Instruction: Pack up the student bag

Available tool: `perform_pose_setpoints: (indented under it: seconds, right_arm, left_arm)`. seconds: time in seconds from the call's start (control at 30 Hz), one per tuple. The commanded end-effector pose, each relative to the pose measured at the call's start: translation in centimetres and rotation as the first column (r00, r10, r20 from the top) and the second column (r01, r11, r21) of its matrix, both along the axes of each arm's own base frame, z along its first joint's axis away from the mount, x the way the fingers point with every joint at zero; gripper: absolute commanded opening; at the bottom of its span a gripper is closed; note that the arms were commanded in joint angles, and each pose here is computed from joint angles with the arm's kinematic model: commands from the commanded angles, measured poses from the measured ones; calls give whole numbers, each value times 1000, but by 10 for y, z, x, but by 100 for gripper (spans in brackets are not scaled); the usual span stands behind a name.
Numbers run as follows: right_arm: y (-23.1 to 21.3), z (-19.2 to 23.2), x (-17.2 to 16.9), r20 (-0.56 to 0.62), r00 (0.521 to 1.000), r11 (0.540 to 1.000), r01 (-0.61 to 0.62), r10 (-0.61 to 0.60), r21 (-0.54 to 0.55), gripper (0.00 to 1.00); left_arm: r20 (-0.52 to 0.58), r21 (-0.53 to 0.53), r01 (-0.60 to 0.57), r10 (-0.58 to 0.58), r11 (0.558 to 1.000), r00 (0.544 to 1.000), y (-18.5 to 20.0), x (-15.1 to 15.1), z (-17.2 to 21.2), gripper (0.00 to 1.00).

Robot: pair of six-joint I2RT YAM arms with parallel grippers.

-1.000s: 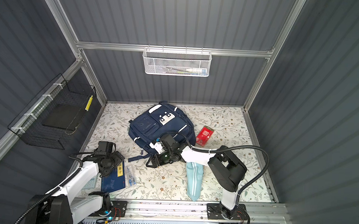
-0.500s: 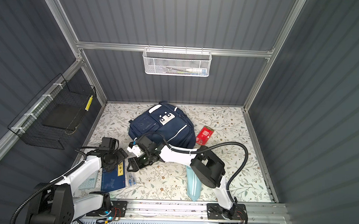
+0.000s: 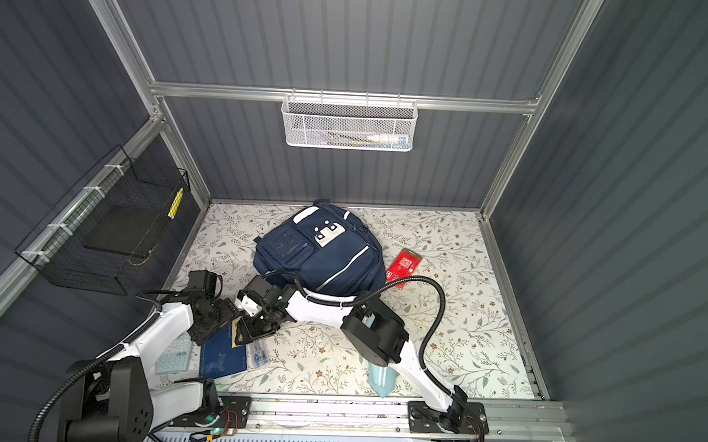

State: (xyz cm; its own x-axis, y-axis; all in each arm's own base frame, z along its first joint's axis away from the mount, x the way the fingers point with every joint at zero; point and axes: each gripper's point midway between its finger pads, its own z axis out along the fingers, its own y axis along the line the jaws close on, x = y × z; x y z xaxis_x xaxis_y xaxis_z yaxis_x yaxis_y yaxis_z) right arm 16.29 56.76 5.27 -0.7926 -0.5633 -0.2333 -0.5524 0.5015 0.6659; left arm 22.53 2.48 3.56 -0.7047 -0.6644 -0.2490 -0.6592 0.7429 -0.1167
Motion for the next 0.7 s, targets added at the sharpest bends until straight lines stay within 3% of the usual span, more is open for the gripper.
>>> perform_pose_setpoints:
  seconds: [0.0, 0.1, 0.33, 0.43, 0.57, 0.67]
  right_arm:
    - [-15, -23, 8, -11, 997, 984, 78, -81, -157, 53]
    - [-19, -41, 13, -7, 993, 961, 110, -116, -254, 56]
    - [-24, -50, 33, 64, 982, 921, 187, -176, -341, 60]
    - [-20, -47, 23, -42, 985, 944, 150, -170, -294, 58]
    - [-12, -19, 2, -1, 996, 973, 92, -94, -210, 60]
    - [-10, -9, 5, 30, 995, 975, 104, -100, -198, 60]
  left_arm:
    - [-16, 2, 11, -11, 1000, 1000, 3, -2, 0, 90]
    - [-32, 56, -44, 46, 997, 998, 16, -9, -3, 91]
    - [-10, -25, -63, 62, 998, 998, 5, -9, -21, 92]
    - [-16, -9, -59, 59, 998, 998, 8, -10, -23, 91]
    - [-10, 0, -71, 71, 997, 997, 11, -13, -24, 91]
    - [11, -12, -79, 79, 997, 997, 10, -11, -25, 92]
